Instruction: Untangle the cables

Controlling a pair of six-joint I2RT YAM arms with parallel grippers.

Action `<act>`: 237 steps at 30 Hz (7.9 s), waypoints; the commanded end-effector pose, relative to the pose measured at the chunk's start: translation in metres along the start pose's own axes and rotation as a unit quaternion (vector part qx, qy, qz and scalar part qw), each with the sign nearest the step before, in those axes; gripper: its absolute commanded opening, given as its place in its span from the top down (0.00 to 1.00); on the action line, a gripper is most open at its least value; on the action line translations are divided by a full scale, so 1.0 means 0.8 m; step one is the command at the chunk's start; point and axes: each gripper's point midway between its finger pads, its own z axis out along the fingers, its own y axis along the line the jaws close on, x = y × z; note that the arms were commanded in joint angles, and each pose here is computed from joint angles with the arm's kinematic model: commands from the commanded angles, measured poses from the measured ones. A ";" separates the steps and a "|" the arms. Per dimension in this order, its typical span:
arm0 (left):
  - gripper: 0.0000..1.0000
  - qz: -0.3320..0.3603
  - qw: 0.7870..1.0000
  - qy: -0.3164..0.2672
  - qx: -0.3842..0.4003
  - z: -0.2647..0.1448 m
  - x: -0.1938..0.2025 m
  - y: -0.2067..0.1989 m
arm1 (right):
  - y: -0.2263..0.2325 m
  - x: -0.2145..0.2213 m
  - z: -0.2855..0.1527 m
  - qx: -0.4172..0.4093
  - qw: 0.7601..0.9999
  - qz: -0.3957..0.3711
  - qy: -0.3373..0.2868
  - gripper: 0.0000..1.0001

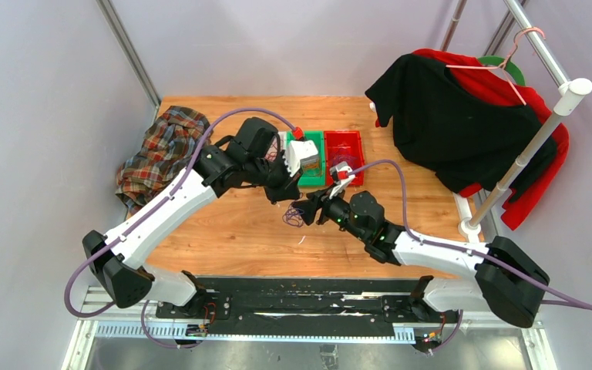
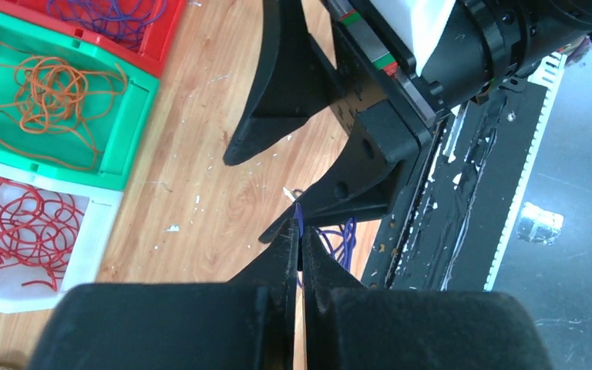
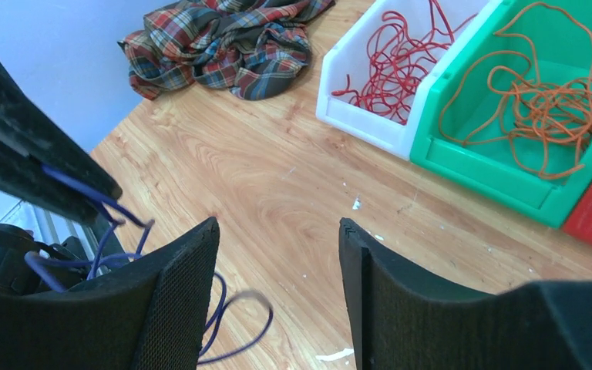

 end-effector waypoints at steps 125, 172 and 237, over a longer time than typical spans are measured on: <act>1.00 0.114 0.973 -0.102 -0.175 0.090 -0.202 0.197 | -0.138 -0.116 -0.191 0.324 0.930 -0.083 -0.150 0.27; 0.02 -0.066 0.975 -0.038 -0.209 0.006 -0.076 0.234 | -0.252 -0.062 -0.216 0.489 0.869 -0.071 -0.031 0.23; 0.02 -0.153 0.776 -0.249 -0.559 -0.109 0.292 0.311 | -0.432 0.002 -0.234 0.550 0.820 -0.159 -0.008 0.21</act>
